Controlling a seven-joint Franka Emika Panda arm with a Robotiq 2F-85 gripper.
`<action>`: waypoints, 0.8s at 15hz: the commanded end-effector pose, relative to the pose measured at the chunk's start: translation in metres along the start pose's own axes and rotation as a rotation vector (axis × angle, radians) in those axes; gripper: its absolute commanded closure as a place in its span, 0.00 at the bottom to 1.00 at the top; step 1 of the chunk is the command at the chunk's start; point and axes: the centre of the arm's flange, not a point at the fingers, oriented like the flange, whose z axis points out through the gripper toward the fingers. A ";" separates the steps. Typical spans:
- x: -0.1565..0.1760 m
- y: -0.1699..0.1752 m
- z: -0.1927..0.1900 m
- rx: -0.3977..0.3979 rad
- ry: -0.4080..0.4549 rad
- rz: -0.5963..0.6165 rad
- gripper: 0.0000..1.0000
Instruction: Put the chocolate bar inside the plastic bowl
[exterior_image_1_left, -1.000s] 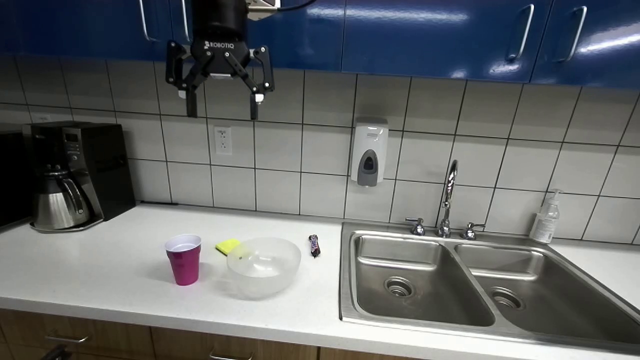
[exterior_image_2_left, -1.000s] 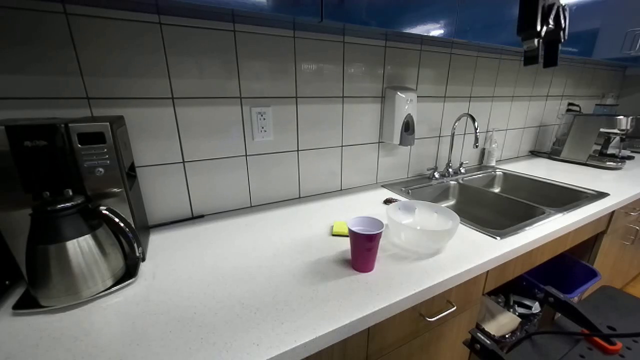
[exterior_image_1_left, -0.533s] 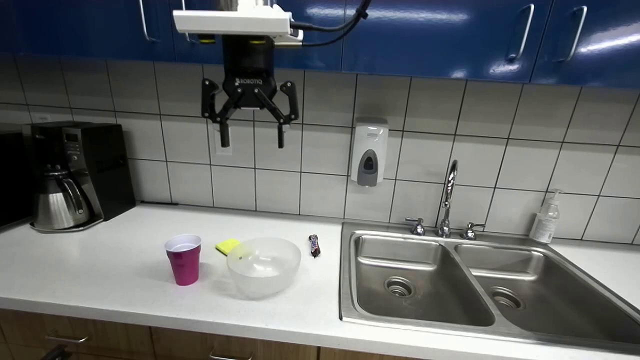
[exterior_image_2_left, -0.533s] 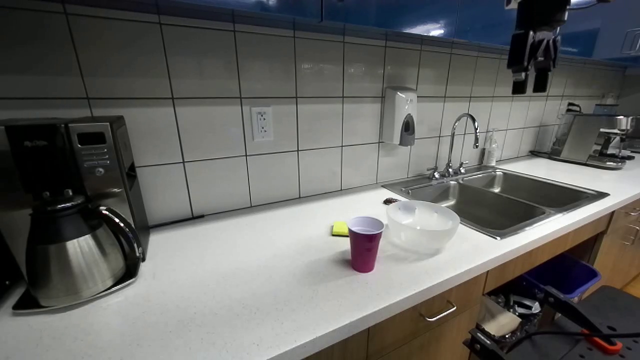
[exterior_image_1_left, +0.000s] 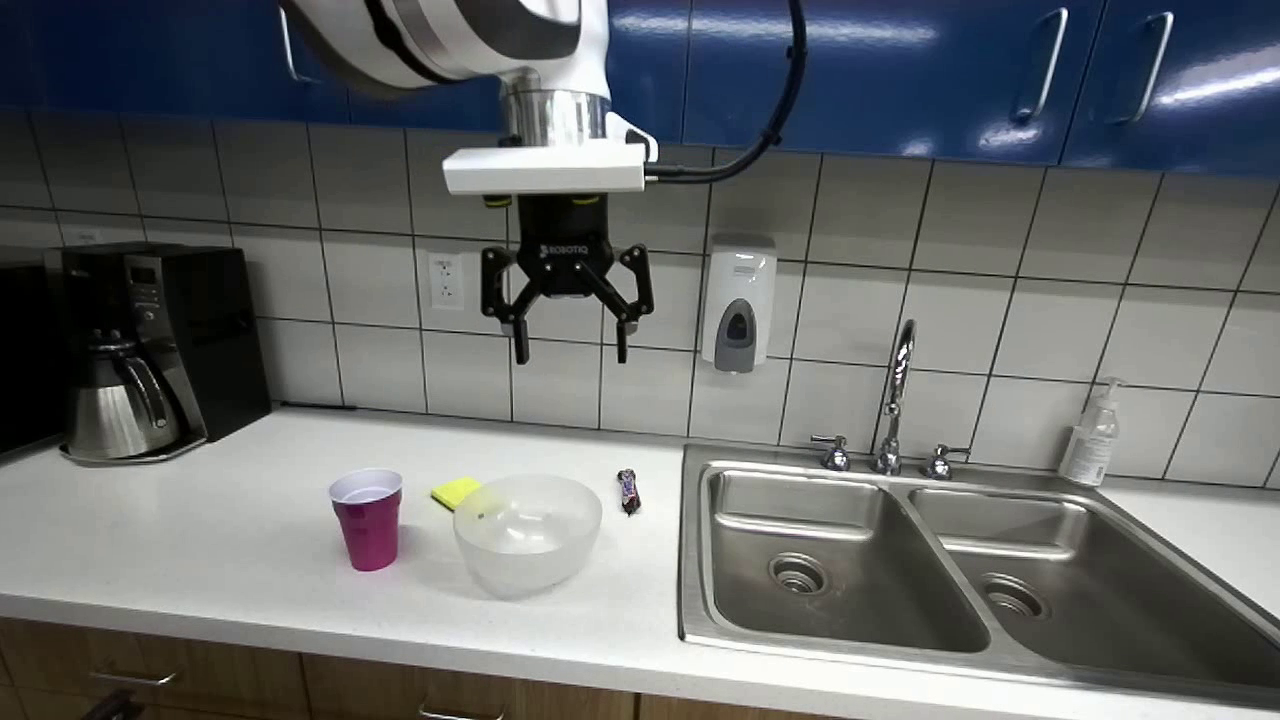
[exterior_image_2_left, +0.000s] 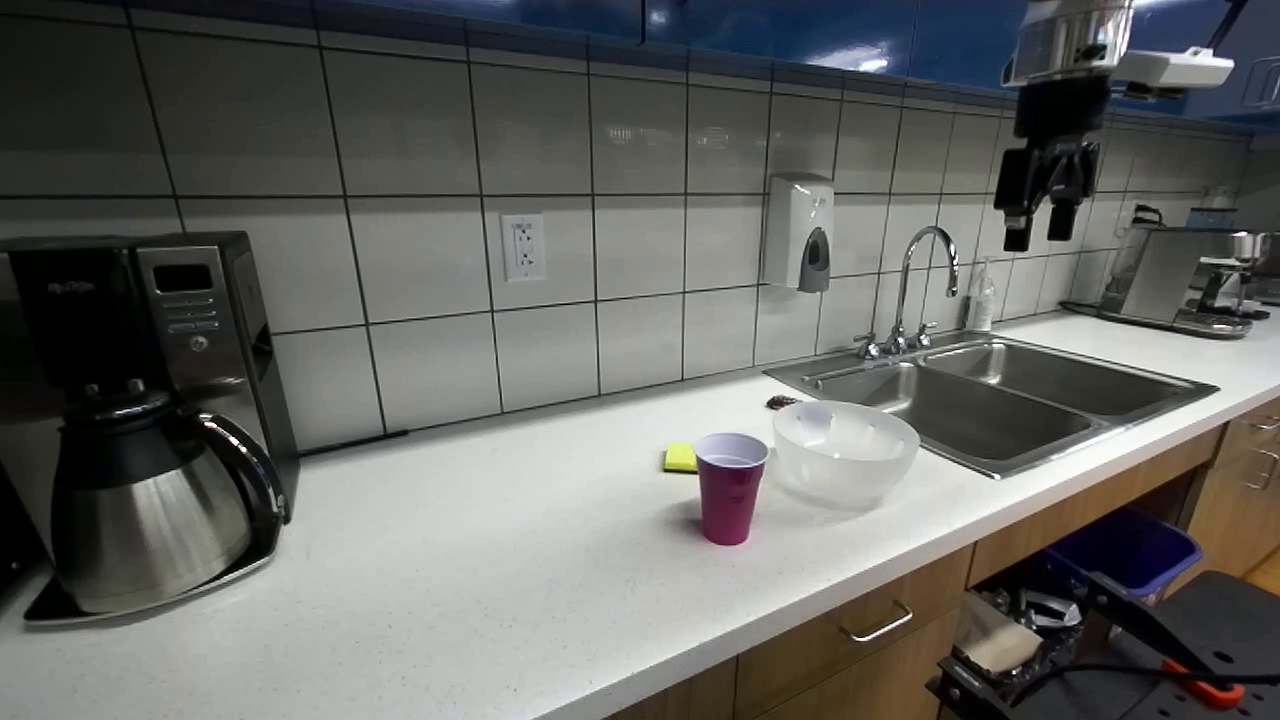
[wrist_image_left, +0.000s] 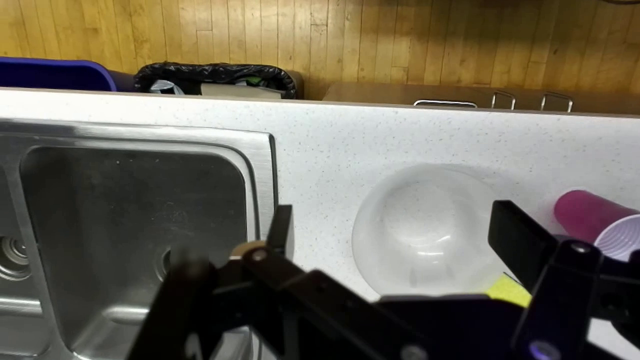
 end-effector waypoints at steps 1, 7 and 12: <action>0.019 0.022 0.026 -0.010 0.016 0.012 0.00; 0.048 0.051 0.061 -0.007 0.049 0.091 0.00; 0.044 0.042 0.072 0.013 0.022 0.119 0.00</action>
